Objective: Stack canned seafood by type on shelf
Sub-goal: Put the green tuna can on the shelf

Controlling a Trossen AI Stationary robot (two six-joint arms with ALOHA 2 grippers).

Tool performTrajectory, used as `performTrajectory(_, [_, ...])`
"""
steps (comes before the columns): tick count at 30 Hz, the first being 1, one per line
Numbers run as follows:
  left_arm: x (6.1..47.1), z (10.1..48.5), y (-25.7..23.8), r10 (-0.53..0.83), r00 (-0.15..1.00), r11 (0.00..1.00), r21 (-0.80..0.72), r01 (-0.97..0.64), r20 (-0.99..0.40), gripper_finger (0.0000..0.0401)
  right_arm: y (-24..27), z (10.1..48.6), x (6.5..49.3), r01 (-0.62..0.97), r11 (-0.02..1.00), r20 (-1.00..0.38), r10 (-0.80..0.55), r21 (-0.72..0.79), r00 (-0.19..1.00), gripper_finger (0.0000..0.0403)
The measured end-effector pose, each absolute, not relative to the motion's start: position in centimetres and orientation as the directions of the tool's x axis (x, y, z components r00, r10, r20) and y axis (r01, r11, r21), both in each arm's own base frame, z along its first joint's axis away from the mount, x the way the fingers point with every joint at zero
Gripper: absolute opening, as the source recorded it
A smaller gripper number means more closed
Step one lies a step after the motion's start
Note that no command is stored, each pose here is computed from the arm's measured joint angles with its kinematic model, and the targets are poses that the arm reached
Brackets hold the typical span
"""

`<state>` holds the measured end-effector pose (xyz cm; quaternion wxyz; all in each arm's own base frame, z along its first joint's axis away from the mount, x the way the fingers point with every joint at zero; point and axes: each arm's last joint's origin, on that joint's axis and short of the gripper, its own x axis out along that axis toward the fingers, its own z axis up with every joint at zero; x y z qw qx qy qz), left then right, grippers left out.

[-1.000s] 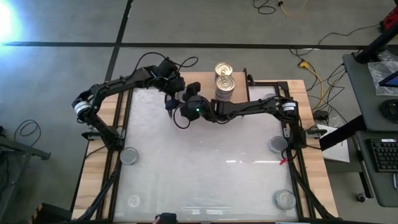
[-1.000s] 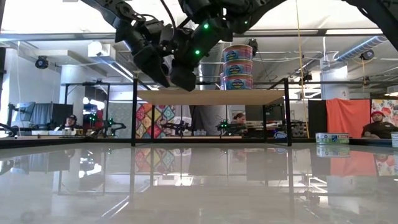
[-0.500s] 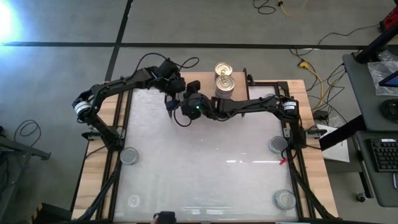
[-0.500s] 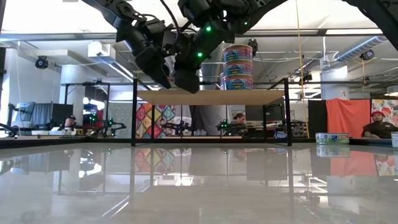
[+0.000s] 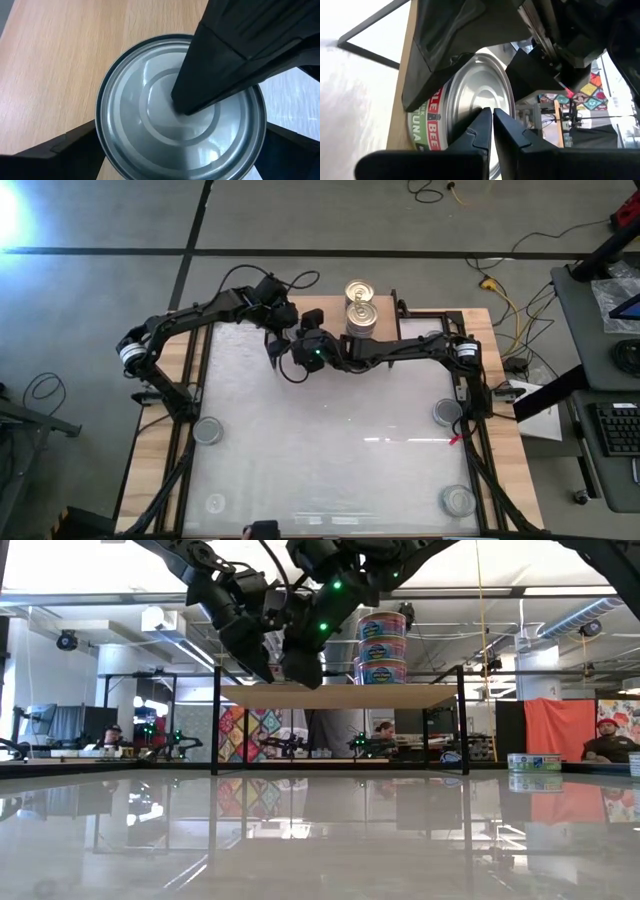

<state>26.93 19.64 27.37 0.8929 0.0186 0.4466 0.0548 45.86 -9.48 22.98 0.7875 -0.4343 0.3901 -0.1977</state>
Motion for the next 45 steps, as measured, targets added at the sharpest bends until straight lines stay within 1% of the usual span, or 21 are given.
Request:
performTrajectory(7, [26.7,27.6,19.5,0.100,0.571,0.995,0.064,-0.081,-0.815,0.0400,-9.3,22.8,45.7,-0.030,0.563,-0.463,-0.647,-0.826,0.606,0.0012])
performTrajectory(16, [26.7,27.3,19.5,0.100,0.573,0.994,0.058,-0.091,-0.813,0.0400,-9.2,22.8,45.4,-0.043,0.580,-0.490,-0.644,-0.814,0.588,0.0012])
performTrajectory(18, [26.5,27.1,19.5,0.121,0.542,0.991,0.072,-0.111,-0.832,0.0400,-9.2,22.7,45.2,-0.061,0.577,-0.505,-0.654,-0.815,0.564,0.0012])
performTrajectory(20, [26.3,27.2,19.5,0.112,0.532,0.992,0.065,-0.107,-0.839,0.0400,-9.1,22.3,44.9,-0.098,0.581,-0.534,-0.652,-0.808,0.538,0.0012])
performTrajectory(23, [26.3,27.3,19.4,0.114,0.521,0.993,0.078,-0.091,-0.846,0.0400,-9.1,22.2,44.8,-0.101,0.578,-0.536,-0.659,-0.810,0.528,0.0012])
performTrajectory(31, [26.2,27.7,19.4,0.136,0.527,0.990,0.097,-0.100,-0.839,0.0400,-9.3,22.6,45.1,-0.071,0.565,-0.503,-0.661,-0.822,0.556,0.0012])
performTrajectory(37, [25.4,29.8,18.5,0.183,0.572,0.983,0.147,-0.110,-0.799,0.0400,-9.6,23.0,45.4,-0.022,0.550,-0.460,-0.674,-0.835,0.578,0.0012])
performTrajectory(42, [24.3,32.5,16.7,0.211,0.646,0.977,0.177,-0.118,-0.734,0.0400,-9.7,23.4,45.7,-0.001,0.507,-0.408,-0.694,-0.862,0.594,0.0012])
performTrajectory(45, [23.7,34.0,15.5,0.209,0.689,0.976,0.192,-0.102,-0.694,0.0399,-9.0,24.3,45.7,0.033,0.499,-0.376,-0.693,-0.866,0.616,0.0012])
